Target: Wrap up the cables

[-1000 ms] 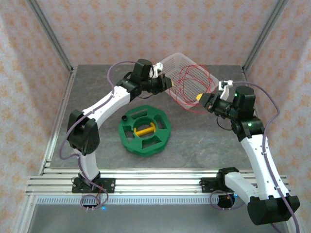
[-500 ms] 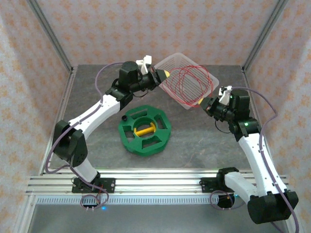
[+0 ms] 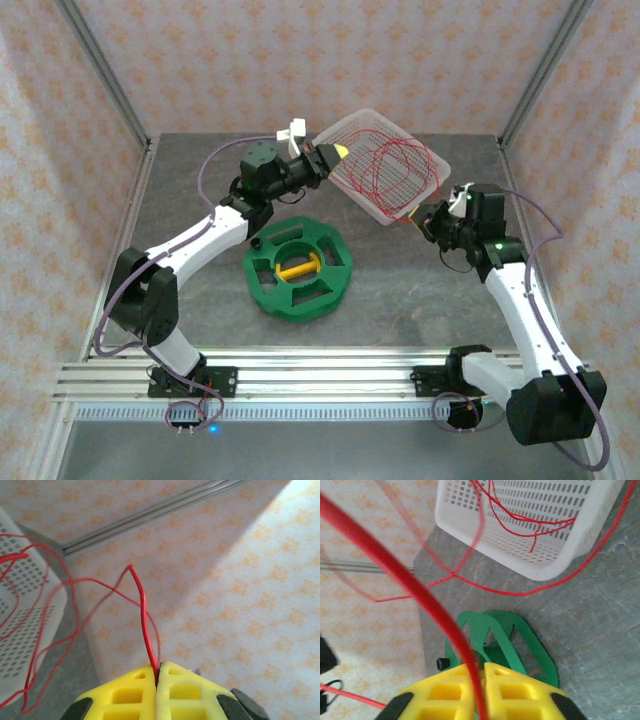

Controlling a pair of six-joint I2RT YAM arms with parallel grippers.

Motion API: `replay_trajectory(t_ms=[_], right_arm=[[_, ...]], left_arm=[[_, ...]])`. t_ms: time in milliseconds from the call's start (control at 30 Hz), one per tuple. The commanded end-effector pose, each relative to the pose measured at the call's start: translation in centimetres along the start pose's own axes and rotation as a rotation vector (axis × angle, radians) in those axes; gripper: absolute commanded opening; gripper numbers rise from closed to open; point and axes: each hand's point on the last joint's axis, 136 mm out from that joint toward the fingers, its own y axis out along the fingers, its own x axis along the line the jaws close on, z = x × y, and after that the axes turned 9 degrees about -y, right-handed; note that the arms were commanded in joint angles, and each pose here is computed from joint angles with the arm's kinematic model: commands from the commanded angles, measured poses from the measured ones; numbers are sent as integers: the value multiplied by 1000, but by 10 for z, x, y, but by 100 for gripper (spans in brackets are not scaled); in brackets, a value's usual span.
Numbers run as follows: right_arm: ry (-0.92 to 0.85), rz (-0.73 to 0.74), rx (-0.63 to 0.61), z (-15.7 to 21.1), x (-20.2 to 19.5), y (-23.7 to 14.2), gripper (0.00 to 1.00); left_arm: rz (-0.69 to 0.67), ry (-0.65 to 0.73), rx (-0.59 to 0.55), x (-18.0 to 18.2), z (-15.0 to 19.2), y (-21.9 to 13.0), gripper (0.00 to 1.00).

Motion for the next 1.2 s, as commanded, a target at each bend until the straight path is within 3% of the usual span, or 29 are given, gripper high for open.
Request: replay_trajectory(t_ms=[0, 233, 567, 733, 833, 967, 1067, 1167], right_arm=[[53, 84, 31, 9, -27, 6, 29], [24, 102, 41, 11, -24, -1, 70], [-188, -108, -185, 4, 39, -61, 99], [-212, -81, -314, 0, 38, -90, 100], [-207, -52, -318, 1, 35, -95, 100], [-236, -205, -275, 0, 72, -93, 82], [-275, -209, -242, -4, 85, -83, 66], [-295, -213, -199, -9, 95, -65, 57]], left_arm=[[221, 55, -90, -62, -25, -12, 0], [234, 49, -85, -58, -25, -8, 0], [178, 64, -73, -41, -22, -5, 0], [134, 96, -71, -36, -20, -6, 0], [118, 113, -66, -35, -18, -6, 0], [118, 124, -50, -35, -14, -5, 0], [116, 107, -27, -36, -11, -3, 0], [120, 109, 9, -44, -5, -5, 0]])
